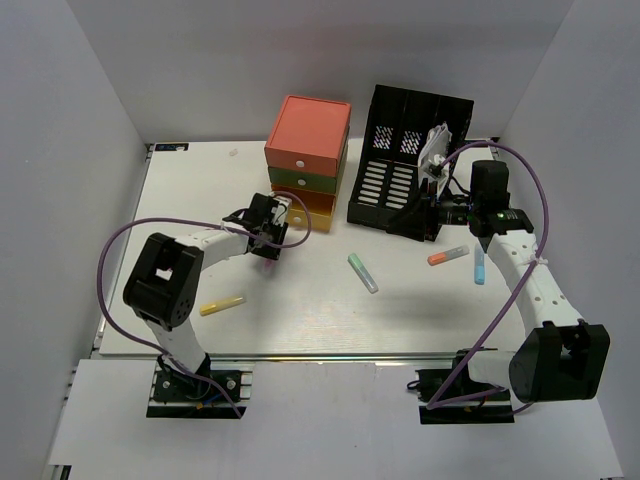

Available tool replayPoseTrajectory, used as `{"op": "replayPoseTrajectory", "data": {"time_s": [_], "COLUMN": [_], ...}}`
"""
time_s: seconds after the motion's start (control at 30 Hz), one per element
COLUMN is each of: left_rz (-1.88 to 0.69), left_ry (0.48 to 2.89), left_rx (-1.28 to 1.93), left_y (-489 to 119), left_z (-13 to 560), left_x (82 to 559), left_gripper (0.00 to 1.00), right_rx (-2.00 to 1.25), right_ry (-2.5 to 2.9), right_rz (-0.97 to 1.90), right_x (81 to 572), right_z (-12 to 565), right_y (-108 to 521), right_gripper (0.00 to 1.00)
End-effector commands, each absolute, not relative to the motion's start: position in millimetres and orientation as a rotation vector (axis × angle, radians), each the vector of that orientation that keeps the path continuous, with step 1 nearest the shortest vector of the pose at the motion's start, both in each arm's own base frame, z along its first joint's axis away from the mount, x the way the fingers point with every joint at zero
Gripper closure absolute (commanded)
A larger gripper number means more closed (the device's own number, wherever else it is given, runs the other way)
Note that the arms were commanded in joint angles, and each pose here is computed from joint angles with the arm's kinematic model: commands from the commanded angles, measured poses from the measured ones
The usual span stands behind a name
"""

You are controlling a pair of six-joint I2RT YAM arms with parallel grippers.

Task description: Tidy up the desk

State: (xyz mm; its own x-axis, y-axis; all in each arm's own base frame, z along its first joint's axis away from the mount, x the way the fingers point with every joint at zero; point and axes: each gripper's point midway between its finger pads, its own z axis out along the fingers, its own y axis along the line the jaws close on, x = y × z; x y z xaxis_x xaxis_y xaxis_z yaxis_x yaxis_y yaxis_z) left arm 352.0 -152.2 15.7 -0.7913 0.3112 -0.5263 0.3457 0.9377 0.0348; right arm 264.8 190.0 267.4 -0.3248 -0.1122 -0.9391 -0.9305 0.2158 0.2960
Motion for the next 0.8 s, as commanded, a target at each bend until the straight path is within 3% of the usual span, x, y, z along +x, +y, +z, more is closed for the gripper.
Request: {"op": "replayPoseTrajectory", "data": {"time_s": [0.0,0.13,0.33,0.6,0.7,0.77], "left_rz": [-0.085,-0.084,-0.166,-0.636,-0.756,-0.750], "left_ry": [2.543,2.544,2.513,2.240,2.180,2.142], "left_rx": [0.445,0.421,0.237,-0.106,-0.331,-0.649], "left_y": [-154,-153,-160,-206,-213,-203], "left_z": [18,20,54,157,183,187], "left_x": [353,352,359,373,382,392], "left_gripper": [0.52,0.59,1.00,1.00,1.00,1.00], "right_rx": [-1.010,-1.008,-1.005,-1.004,-1.000,-0.996], "right_ry": [1.612,1.612,1.606,1.602,1.600,1.601], "right_rz": [1.206,1.210,1.207,1.205,1.200,1.198], "right_x": [264,263,263,263,263,263], "right_z": [271,271,273,275,276,276], "right_y": [188,188,186,185,184,183], "right_gripper": [0.58,0.58,0.58,0.58,0.58,0.58]}}
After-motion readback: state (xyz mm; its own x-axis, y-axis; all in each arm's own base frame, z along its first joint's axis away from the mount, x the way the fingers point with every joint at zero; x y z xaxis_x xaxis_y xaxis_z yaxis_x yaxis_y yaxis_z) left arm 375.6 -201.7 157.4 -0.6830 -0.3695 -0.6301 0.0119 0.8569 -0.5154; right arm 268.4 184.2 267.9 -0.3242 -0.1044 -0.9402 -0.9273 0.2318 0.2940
